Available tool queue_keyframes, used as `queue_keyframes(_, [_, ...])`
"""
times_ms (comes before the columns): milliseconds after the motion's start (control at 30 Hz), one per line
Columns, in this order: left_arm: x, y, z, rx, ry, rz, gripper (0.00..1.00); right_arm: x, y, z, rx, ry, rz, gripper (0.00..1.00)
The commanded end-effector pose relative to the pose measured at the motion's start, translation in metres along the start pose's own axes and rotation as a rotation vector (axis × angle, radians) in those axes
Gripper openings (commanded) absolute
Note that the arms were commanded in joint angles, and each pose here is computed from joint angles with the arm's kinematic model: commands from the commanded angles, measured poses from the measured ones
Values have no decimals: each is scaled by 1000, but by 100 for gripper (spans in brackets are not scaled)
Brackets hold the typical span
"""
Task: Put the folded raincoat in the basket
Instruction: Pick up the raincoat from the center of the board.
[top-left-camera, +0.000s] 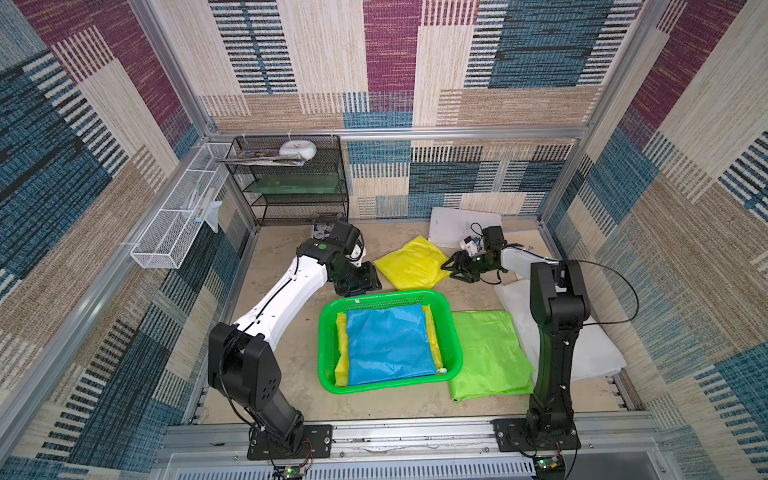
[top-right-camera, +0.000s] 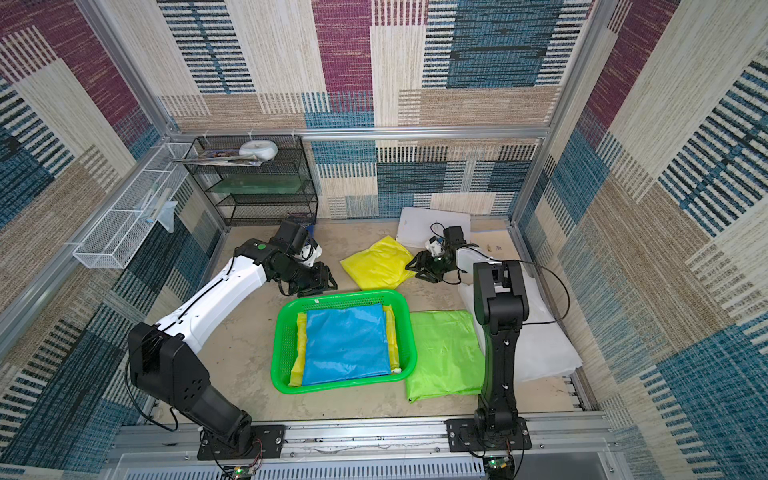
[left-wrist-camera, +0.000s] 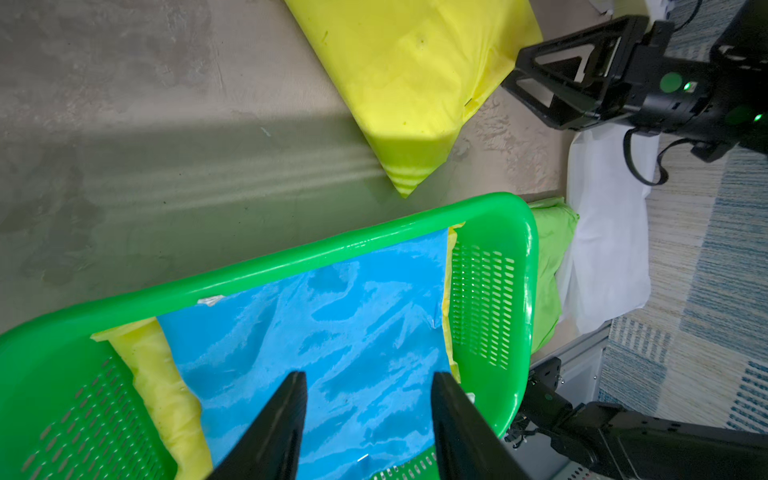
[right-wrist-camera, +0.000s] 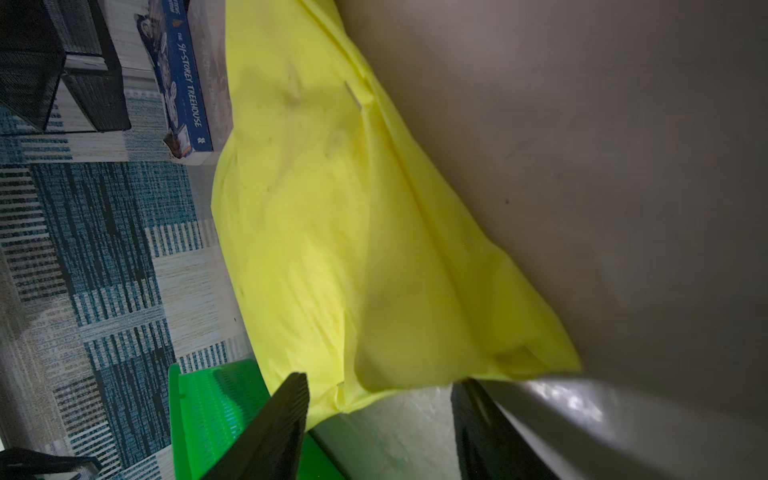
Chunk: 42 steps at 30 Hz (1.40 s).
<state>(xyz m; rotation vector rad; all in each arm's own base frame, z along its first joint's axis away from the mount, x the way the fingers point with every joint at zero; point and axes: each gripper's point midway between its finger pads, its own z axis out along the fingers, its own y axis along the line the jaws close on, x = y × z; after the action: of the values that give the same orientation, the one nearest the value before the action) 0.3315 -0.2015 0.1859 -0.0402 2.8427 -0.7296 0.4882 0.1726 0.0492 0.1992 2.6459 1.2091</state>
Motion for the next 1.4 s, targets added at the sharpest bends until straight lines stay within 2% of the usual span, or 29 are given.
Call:
queue_keyframes(0, [4, 0, 5, 13, 18, 12, 53, -19, 5, 4, -19, -21, 15, 57])
queue_keyframes(67, [7, 3, 9, 10, 27, 7, 53, -29, 5, 10, -28, -25, 28, 55])
queue_keyframes(300, [15, 13, 15, -7, 40, 1, 53, -37, 16, 27, -96, -17, 77, 34])
queue_keyframes(533, [24, 21, 15, -15, 33, -6, 53, 20, 46, 58, -86, 46, 88, 29])
queue_keyframes(700, [30, 27, 5, -27, 19, -12, 53, 36, 55, 58, -75, -23, 124, 13])
queue_keyframes(767, [31, 30, -2, -30, -1, -14, 53, 38, 60, 51, -93, -69, 140, 10])
queue_keyframes(800, [32, 32, -4, -30, -6, -19, 53, 40, 64, 48, -104, -75, 137, 11])
queue_keyframes(833, [32, 34, -6, -30, -11, -24, 53, 40, 69, 44, -105, -75, 120, 19])
queue_keyframes(867, [33, 35, -8, -28, -14, -27, 53, 41, 74, 40, -92, -64, 76, 40])
queue_keyframes(900, [33, 35, -10, -27, -17, -29, 53, 40, 77, 36, -63, -49, 33, 52])
queue_keyframes(933, [33, 36, -13, -27, -20, -30, 53, 37, 75, 31, -5, -40, -8, 58])
queue_keyframes(1033, [36, 36, -19, -25, -25, -26, 53, 27, 71, 13, 89, -36, -130, 65])
queue_keyframes(1133, [38, 37, -24, -27, -29, -22, 53, 13, 63, 4, 90, -15, -150, 68])
queue_keyframes(1300, [40, 39, -26, -29, -30, -26, 53, -27, 54, 13, 103, 7, -211, 69])
queue_keyframes(1367, [43, 41, -26, -32, -28, -29, 53, -40, 66, 25, 31, 23, -241, 69])
